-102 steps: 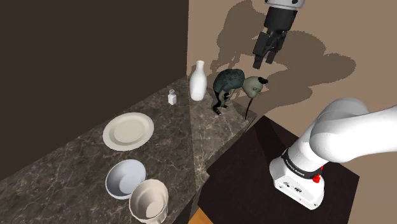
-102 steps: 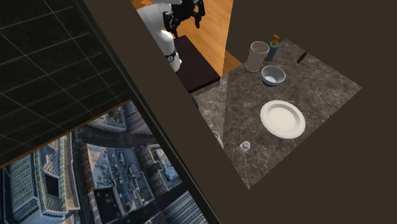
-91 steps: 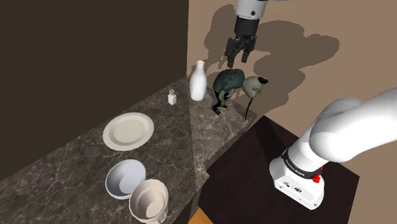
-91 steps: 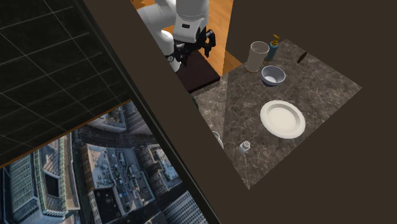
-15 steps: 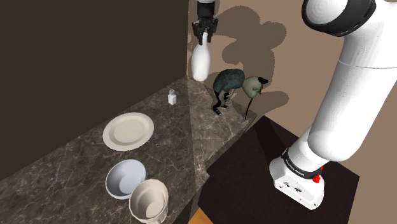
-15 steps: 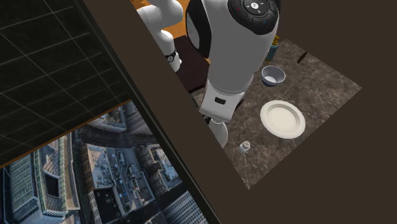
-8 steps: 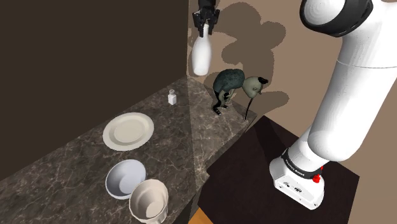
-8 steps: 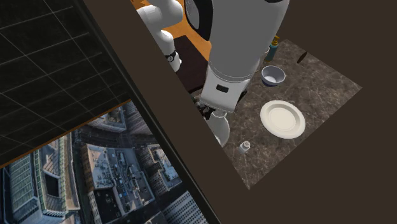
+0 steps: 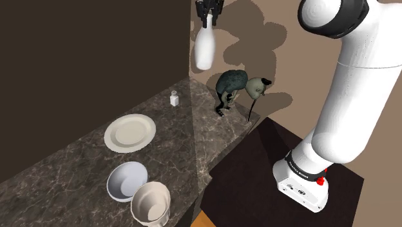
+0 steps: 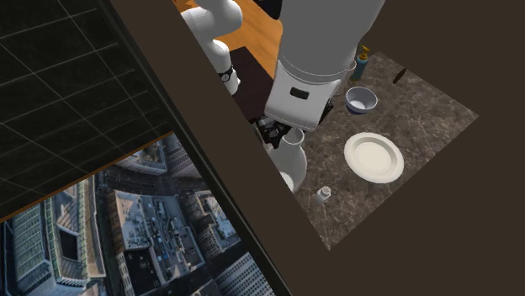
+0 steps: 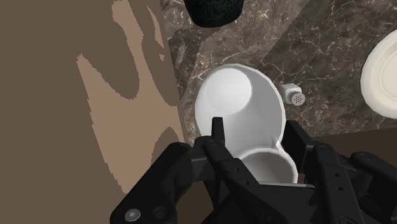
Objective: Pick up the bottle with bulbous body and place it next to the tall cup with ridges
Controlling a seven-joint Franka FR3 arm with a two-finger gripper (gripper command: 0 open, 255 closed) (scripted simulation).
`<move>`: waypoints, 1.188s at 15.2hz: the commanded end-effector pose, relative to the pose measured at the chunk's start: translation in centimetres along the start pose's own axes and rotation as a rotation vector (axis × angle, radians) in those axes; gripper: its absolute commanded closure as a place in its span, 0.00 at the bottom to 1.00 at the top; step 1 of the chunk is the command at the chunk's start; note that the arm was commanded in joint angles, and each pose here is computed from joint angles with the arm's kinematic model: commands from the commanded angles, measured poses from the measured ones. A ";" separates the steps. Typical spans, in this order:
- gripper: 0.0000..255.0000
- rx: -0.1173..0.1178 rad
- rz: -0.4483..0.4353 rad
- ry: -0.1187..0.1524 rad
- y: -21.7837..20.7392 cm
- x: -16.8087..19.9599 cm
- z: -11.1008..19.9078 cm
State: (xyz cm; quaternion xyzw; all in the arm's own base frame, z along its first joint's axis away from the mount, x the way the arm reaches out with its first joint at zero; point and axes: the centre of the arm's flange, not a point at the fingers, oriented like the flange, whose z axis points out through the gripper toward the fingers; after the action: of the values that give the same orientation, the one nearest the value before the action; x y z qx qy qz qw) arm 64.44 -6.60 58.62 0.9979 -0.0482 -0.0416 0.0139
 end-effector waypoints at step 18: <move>1.00 0.000 0.000 0.000 -13.7 -15.9 -3.6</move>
State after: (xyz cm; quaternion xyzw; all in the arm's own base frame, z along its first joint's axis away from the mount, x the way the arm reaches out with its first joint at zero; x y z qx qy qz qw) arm 51.02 7.50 62.93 0.9979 -0.0477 -0.0418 0.0137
